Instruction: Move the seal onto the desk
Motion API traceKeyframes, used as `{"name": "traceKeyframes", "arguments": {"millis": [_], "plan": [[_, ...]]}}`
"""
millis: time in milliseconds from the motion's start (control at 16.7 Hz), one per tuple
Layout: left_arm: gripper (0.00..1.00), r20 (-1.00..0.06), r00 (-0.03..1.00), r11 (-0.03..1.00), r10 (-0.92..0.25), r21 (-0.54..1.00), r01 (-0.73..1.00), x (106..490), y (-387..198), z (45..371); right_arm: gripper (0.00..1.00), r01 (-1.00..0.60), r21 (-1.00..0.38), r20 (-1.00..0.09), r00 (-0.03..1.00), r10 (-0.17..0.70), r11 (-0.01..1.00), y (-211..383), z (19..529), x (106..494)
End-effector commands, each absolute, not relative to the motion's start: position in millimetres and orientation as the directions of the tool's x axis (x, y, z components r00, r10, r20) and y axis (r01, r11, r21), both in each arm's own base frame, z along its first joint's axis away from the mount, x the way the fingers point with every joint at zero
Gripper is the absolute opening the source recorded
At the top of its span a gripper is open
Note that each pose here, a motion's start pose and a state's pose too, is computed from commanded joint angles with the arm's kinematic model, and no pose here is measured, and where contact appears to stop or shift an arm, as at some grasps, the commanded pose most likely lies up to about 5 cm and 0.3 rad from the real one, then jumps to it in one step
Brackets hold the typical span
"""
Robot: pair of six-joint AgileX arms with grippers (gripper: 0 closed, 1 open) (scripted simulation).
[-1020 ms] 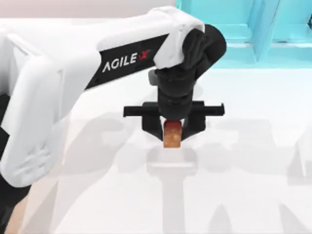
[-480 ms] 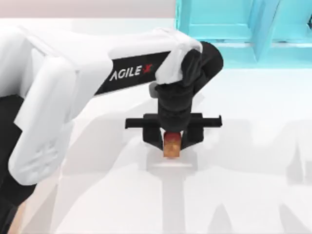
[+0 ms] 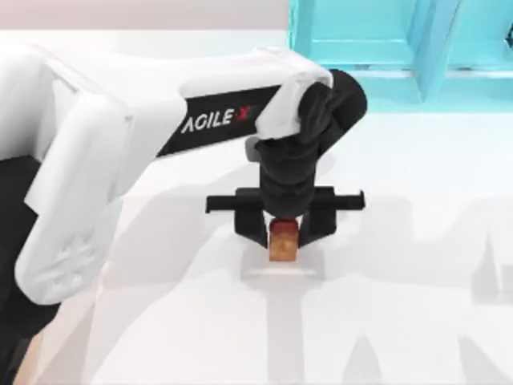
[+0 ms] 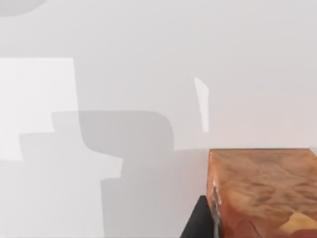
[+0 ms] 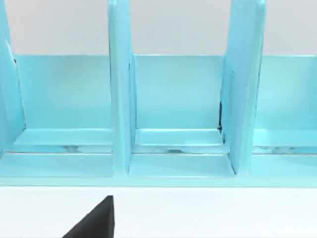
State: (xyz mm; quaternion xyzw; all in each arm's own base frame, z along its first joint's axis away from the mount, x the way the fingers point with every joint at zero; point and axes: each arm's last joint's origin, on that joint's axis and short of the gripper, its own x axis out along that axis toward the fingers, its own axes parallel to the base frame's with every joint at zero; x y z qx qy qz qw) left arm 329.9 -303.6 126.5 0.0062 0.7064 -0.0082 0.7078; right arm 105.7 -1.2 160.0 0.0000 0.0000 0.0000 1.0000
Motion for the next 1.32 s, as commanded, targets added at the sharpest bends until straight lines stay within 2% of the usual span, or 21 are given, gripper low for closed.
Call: {"name": "traceKeyframes", "arguments": {"millis": [300,360,960,1140,1320], "plan": [[0.98,-1.0,0.002,1.0,-0.003,-0.003,0.02,329.9,-303.6,126.5,1.0,0.0,0.0,0.0,1.0,0.0,1.0,-1.2,160.0,105.7],[1.0,-1.0,0.002,1.0,-0.003,-0.003,0.02,329.9,-303.6,126.5,1.0,0.0,0.0,0.0,1.0,0.0,1.0,-1.2,160.0,105.7],[1.0,-1.0,0.002,1.0,-0.002,-0.002,0.021,330.6,-304.5,129.6,1.0,0.0,0.0,0.0,1.0,0.0,1.0,-1.2,160.0,105.7],[1.0,-1.0,0.0,1.0,0.003,0.003,0.017,335.0,-309.0,150.6,1.0,0.0,0.0,0.0,1.0,0.0,1.0,-1.2,160.0,105.7],[1.0,-1.0,0.006,1.0,0.0,0.0,0.011,340.3,-312.5,194.6,1.0,0.0,0.0,0.0,1.0,0.0,1.0,-1.2,160.0,105.7]]}}
